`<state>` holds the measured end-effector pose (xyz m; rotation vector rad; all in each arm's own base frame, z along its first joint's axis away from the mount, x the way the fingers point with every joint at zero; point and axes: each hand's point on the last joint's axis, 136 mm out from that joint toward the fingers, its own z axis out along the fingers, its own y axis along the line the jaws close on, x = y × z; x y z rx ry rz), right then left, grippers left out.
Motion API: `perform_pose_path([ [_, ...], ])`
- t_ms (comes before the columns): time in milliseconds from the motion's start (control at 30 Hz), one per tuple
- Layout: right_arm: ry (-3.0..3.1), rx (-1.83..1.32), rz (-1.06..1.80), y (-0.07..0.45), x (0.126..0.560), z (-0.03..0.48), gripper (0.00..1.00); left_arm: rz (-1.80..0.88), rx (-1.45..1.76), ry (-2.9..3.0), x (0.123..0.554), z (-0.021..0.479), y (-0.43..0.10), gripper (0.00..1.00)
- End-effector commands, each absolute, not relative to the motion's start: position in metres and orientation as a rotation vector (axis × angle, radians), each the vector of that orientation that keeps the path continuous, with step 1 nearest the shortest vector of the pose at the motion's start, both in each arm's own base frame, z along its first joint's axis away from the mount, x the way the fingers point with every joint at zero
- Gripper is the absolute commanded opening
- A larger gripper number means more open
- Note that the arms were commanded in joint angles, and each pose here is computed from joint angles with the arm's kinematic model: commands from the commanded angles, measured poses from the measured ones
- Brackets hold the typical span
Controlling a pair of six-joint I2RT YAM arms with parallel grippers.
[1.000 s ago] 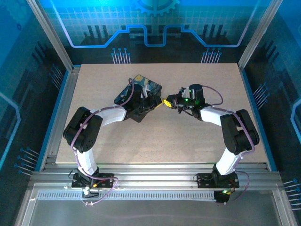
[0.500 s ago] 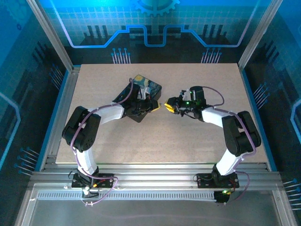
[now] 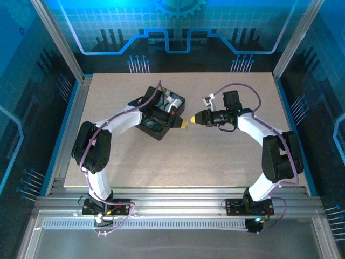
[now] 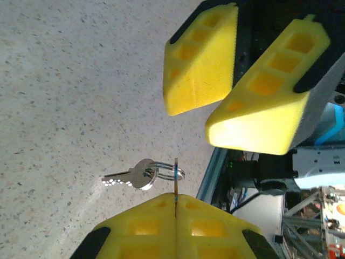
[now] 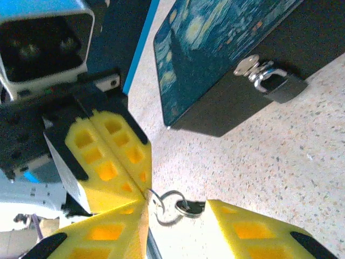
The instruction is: Unlock a padlock with a key
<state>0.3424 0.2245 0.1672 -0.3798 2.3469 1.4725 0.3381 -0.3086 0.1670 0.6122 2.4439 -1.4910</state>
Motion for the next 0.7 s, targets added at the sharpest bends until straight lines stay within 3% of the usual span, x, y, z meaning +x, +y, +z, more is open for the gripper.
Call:
perform_pose_path([
  [0, 2.279, -0.543, 1.541, 0.224, 0.325, 0.176, 0.33, -1.558, 0.708, 2.435, 0.326, 0.169, -0.306, 0.02],
  [667, 2.275, -0.620, 1.628, 0.248, 0.318, 0.169, 0.28, -1.605, 0.733, 2.397, 0.324, 0.176, -0.309, 0.01],
])
